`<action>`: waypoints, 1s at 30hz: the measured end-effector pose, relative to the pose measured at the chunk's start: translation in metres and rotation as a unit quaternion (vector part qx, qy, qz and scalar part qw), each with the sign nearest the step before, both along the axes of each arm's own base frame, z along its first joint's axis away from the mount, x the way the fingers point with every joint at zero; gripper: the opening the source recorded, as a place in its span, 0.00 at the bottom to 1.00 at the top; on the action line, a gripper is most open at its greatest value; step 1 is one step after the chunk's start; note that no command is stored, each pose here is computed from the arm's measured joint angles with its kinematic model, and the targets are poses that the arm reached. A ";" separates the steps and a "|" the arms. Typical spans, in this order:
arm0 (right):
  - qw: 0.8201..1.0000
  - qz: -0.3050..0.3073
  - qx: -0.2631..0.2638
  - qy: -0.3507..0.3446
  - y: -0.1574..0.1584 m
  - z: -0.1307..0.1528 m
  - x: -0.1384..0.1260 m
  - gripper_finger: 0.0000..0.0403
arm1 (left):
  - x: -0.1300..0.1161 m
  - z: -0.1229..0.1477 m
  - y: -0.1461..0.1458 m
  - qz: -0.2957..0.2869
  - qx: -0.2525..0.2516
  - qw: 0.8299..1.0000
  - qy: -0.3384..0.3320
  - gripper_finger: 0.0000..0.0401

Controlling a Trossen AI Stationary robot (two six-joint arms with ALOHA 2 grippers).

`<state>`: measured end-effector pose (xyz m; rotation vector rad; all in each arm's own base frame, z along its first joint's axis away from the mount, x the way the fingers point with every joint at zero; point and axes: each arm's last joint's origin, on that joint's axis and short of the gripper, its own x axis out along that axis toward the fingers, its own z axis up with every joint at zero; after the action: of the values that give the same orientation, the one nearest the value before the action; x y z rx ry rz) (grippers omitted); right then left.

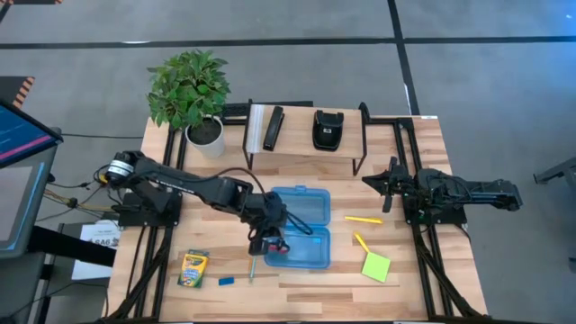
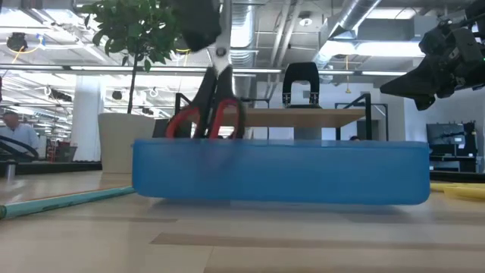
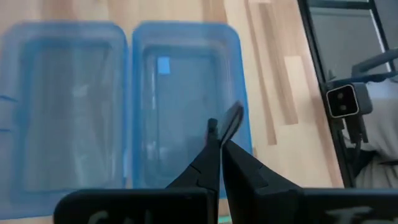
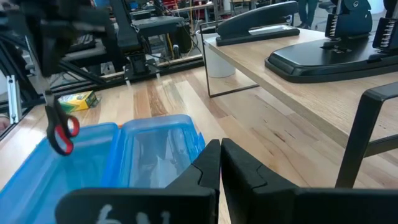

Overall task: Pack school essentials
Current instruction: Put the black scissors into the blue supply box

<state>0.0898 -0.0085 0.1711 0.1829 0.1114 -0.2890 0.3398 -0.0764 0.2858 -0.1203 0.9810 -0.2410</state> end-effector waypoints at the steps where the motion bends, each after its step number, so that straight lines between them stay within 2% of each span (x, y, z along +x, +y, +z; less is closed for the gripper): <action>1: 1.000 0.000 0.000 0.000 0.000 0.000 0.000 0.09 | -0.001 0.004 0.001 -0.007 0.005 1.000 0.003 0.00; 4: 1.000 0.000 0.000 0.000 0.000 0.000 0.000 0.09 | 0.001 0.016 0.001 -0.035 0.015 0.999 -0.013 0.00; 8: 1.000 0.000 0.000 0.000 0.000 0.000 0.000 0.09 | 0.001 0.016 -0.001 -0.061 0.016 0.998 -0.018 0.00; 13: 1.000 0.000 0.000 0.000 0.000 0.000 0.000 0.09 | 0.012 -0.003 -0.002 -0.075 0.030 0.997 0.008 0.00; 16: 1.000 0.000 0.000 0.000 0.000 0.000 0.000 0.09 | 0.020 -0.013 0.001 -0.078 0.031 0.994 0.063 0.00; 20: 1.000 0.000 0.000 0.000 0.000 0.000 0.000 0.09 | 0.035 -0.022 0.001 -0.102 0.026 0.989 0.104 0.00; 26: 1.000 0.000 0.000 0.000 0.000 0.000 0.000 0.09 | 0.054 -0.032 -0.006 -0.152 0.039 0.982 0.107 0.00; 30: 1.000 0.000 0.000 0.000 0.000 0.000 0.000 0.09 | 0.059 -0.032 -0.006 -0.158 0.047 0.982 0.094 0.06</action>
<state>0.0897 -0.0084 0.1712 0.1831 0.1110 -0.2885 0.3985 -0.0827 0.2536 0.1019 1.1975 -0.4799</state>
